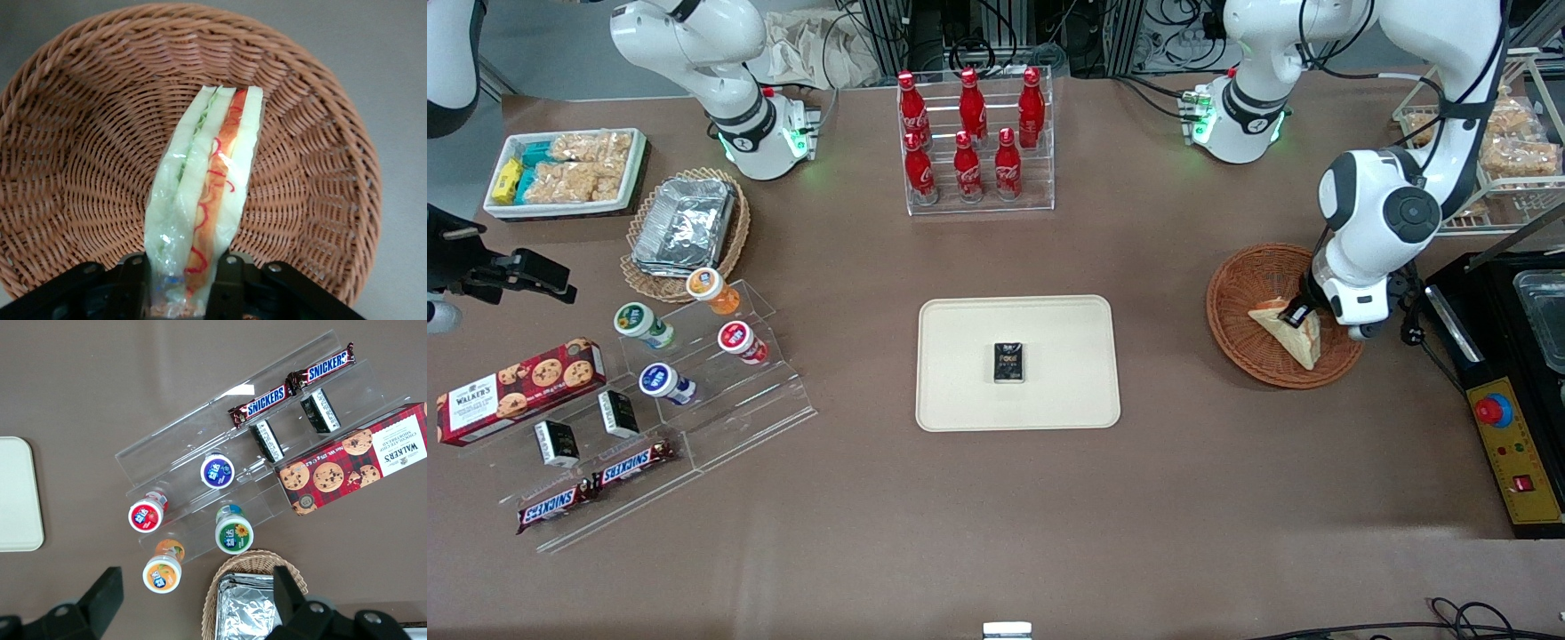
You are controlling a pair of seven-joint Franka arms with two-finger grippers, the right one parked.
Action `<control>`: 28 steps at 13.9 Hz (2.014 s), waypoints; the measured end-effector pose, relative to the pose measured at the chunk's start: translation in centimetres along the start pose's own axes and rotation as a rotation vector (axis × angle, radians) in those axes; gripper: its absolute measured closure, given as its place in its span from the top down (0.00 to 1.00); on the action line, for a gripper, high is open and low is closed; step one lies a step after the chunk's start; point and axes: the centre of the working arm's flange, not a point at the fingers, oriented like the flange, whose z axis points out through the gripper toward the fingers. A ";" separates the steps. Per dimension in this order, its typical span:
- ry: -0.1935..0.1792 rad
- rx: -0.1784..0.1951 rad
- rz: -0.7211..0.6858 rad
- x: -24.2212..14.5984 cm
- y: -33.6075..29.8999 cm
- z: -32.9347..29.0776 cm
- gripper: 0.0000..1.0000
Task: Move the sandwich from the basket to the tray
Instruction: 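Close the left gripper on the sandwich and lift it from the basket, then carry the sandwich with the left gripper over the white tray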
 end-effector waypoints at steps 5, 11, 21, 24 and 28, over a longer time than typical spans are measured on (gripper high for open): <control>-0.004 0.035 0.143 1.1 1.0 -9.2 0.20; -0.040 0.092 0.338 1.6 5.1 -27.0 0.20; -0.042 0.038 0.641 -11.6 14.9 -32.3 0.20; -0.062 0.021 0.709 -15.0 18.4 -29.3 0.20; -0.042 0.017 0.715 -18.8 23.7 -22.5 0.20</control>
